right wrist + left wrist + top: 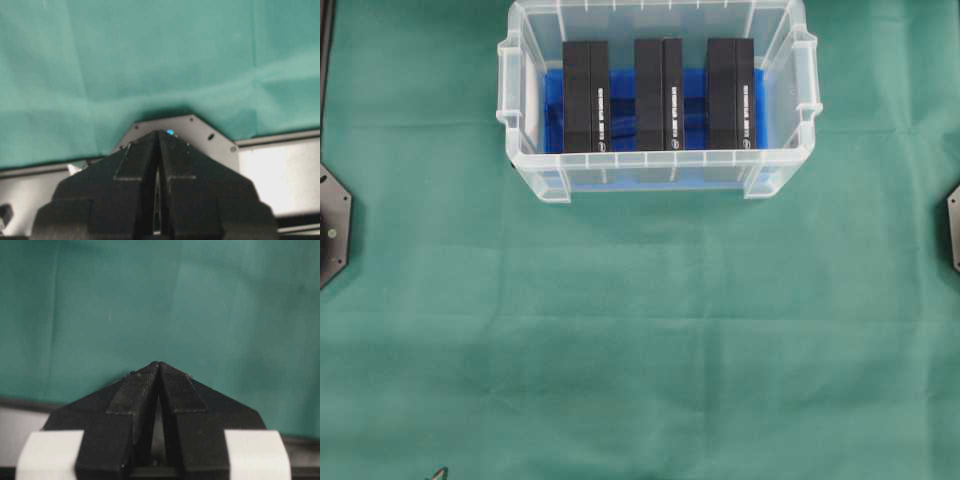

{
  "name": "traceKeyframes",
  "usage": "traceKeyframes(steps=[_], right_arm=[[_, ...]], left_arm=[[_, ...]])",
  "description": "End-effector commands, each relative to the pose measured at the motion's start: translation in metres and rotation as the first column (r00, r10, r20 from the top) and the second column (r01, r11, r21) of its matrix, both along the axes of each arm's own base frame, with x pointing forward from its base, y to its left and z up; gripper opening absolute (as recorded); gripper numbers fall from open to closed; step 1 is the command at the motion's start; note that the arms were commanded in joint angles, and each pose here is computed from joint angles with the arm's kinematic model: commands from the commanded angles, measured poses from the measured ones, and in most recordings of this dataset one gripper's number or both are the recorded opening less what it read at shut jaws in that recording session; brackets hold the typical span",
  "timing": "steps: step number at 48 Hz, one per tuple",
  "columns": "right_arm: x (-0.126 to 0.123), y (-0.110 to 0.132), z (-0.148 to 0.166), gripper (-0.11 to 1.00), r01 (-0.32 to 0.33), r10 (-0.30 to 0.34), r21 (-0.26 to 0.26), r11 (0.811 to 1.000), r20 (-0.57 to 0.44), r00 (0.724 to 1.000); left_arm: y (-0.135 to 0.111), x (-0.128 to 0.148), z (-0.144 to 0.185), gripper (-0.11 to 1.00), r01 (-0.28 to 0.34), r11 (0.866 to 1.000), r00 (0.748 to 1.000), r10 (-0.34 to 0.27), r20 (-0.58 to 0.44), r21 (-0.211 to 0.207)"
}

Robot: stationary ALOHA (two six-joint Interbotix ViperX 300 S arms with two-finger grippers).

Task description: Take the box out of the case with both arms.

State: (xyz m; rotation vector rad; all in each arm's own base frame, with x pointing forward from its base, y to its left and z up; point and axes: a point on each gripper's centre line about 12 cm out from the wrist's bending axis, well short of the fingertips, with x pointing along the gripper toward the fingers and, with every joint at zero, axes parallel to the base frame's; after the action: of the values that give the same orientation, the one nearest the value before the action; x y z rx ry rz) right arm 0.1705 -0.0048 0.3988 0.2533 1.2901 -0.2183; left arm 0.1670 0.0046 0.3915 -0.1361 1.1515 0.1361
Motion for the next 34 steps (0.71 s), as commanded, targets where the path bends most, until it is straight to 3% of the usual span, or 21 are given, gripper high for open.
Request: traceKeyframes(steps=[1, 9, 14, 18, 22, 25, 26, 29, 30, 31, 34], right_arm=[[0.0, -0.001, 0.007, 0.0, 0.007, -0.007, -0.005, 1.0, 0.025, 1.0], [0.001, -0.003, 0.006, 0.0, 0.025, -0.025, -0.02, 0.999, 0.022, 0.999], [0.001, -0.004, 0.006, 0.0, 0.079, -0.078, -0.014, 0.997, 0.024, 0.997], [0.001, -0.005, 0.006, 0.0, 0.176, -0.176, 0.005, 0.984, 0.021, 0.984], [0.002, -0.007, 0.004, 0.0, 0.301, -0.301, 0.027, 0.953, 0.005, 0.954], [0.002, -0.008, 0.003, 0.0, 0.409, -0.41, 0.042, 0.911, -0.002, 0.912], [0.003, -0.009, 0.002, 0.0, 0.464, -0.465, 0.047, 0.884, -0.009, 0.885], [0.004, -0.011, 0.001, 0.0, 0.574, -0.574, 0.059, 0.817, -0.017, 0.819], [0.005, -0.012, 0.0, 0.0, 0.604, -0.604, 0.063, 0.795, -0.021, 0.797], [0.005, -0.012, 0.0, 0.0, 0.633, -0.633, 0.068, 0.771, -0.023, 0.774], [0.006, -0.012, -0.001, 0.0, 0.707, -0.707, 0.084, 0.702, -0.034, 0.706]], left_arm=[[0.0, -0.001, 0.007, 0.0, 0.002, 1.0, 1.0, -0.002, 0.011, -0.002], [0.0, -0.001, 0.007, 0.0, -0.004, 1.0, 1.0, 0.004, 0.012, -0.004], [0.0, -0.001, 0.007, 0.0, -0.033, 0.999, 0.999, 0.033, 0.013, -0.017], [0.001, -0.001, 0.007, 0.0, -0.122, 0.991, 0.992, 0.123, 0.013, -0.05], [0.002, -0.002, 0.007, 0.0, -0.245, 0.964, 0.969, 0.248, 0.009, -0.1], [0.002, -0.001, 0.007, 0.0, -0.363, 0.919, 0.93, 0.367, -0.003, -0.155], [0.002, -0.001, 0.006, 0.0, -0.399, 0.901, 0.915, 0.403, -0.009, -0.171], [0.002, 0.001, 0.005, 0.0, -0.51, 0.832, 0.856, 0.516, -0.034, -0.219], [0.002, 0.001, 0.006, 0.0, -0.547, 0.804, 0.832, 0.554, -0.043, -0.234], [0.002, 0.001, 0.005, 0.0, -0.6, 0.758, 0.793, 0.607, -0.059, -0.258], [0.003, 0.002, 0.004, 0.0, -0.7, 0.648, 0.698, 0.709, -0.096, -0.3]])
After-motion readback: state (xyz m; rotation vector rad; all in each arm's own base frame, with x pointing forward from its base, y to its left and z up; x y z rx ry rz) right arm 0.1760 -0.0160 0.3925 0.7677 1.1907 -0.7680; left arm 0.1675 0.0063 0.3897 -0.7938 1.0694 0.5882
